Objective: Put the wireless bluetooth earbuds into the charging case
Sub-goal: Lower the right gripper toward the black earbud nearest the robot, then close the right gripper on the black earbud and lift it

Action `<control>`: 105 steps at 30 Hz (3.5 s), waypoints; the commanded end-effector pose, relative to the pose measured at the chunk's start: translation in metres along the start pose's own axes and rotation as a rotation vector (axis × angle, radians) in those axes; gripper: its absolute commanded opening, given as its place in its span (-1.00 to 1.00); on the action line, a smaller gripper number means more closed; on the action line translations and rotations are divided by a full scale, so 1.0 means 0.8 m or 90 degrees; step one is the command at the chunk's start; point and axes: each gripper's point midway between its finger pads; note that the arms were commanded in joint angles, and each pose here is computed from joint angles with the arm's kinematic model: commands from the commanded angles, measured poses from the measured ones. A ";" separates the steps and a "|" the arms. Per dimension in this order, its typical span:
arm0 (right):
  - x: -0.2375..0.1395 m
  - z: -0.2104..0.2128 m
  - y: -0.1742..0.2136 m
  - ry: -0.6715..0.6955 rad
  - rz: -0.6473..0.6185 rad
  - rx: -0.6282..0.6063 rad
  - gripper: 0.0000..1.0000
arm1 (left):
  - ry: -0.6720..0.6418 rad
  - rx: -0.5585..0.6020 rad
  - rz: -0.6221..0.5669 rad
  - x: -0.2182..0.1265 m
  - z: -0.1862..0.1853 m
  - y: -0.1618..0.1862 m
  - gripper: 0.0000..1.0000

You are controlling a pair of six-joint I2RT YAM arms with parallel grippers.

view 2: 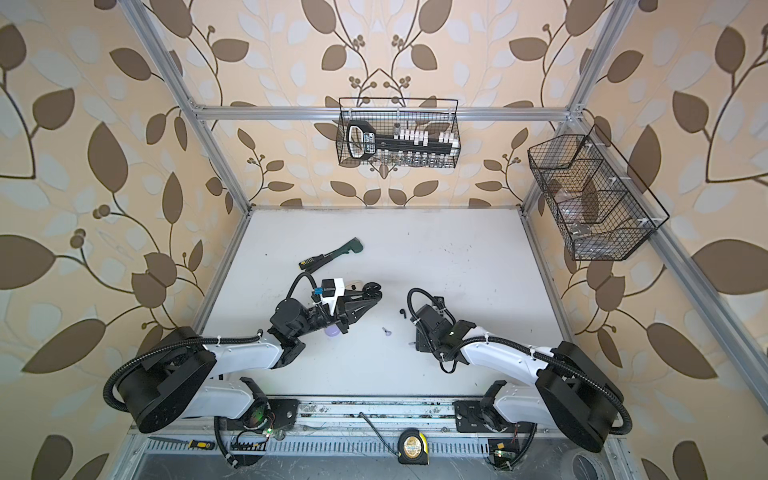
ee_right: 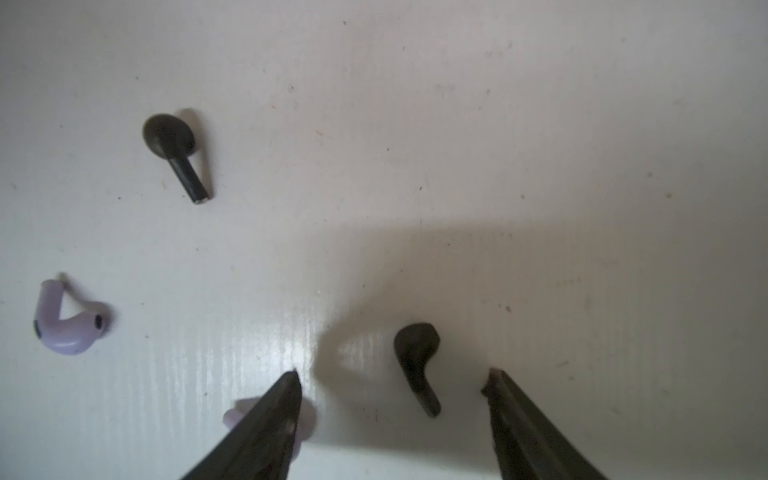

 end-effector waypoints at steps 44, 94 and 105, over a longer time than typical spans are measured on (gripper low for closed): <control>0.010 -0.044 0.002 0.089 0.016 -0.003 -0.32 | 0.028 0.041 -0.036 -0.005 -0.018 -0.024 -1.00; -0.055 -0.014 -0.056 0.026 -0.135 0.109 -0.65 | 0.024 -0.012 0.051 0.022 -0.012 0.059 -1.00; -0.093 0.005 -0.083 -0.002 -0.201 0.113 -0.64 | 0.060 -0.003 0.080 0.031 -0.020 0.078 -1.00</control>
Point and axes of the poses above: each gripper's point midway between its finger pads, its own x axis out along the fingers, its own z axis along the line the jaws close on, y = z × x, and after that the axes turned 14 degrees about -x, right-handed
